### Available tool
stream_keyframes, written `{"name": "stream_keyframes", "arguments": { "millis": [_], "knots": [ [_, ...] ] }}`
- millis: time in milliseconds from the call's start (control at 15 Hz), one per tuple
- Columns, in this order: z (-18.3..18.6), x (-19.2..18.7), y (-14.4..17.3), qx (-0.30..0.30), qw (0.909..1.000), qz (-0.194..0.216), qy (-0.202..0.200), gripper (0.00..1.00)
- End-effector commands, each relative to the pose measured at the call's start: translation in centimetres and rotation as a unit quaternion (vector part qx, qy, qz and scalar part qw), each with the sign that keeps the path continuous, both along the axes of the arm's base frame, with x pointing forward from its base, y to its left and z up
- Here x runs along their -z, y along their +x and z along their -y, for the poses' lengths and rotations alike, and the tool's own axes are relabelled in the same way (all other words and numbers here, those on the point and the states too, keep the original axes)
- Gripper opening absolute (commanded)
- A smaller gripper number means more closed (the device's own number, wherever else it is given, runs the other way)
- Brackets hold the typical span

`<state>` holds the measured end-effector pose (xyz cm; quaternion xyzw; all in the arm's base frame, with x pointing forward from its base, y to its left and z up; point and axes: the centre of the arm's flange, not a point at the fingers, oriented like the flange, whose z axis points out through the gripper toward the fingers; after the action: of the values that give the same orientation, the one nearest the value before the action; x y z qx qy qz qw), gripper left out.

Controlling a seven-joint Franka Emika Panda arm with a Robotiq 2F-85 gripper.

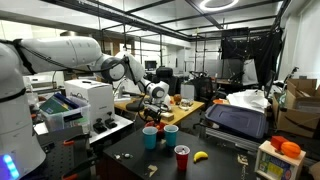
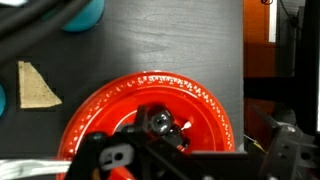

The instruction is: Pick up the contents in the orange bowl and put them in the blue cup

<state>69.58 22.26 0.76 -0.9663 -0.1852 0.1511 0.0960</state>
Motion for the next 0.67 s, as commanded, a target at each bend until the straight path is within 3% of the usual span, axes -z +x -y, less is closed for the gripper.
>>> {"name": "stream_keyframes", "arguments": {
  "millis": [0, 333, 600],
  "knots": [
    [-0.5, 1.0, 1.0, 0.014, 0.9996, 0.015, -0.017, 1.00],
    [-0.4, 2.4, 0.9, 0.003, 0.9975, 0.054, -0.045, 1.00],
    [-0.4, 2.9, 0.5, 0.009, 0.9962, 0.054, -0.068, 1.00]
  ]
}}
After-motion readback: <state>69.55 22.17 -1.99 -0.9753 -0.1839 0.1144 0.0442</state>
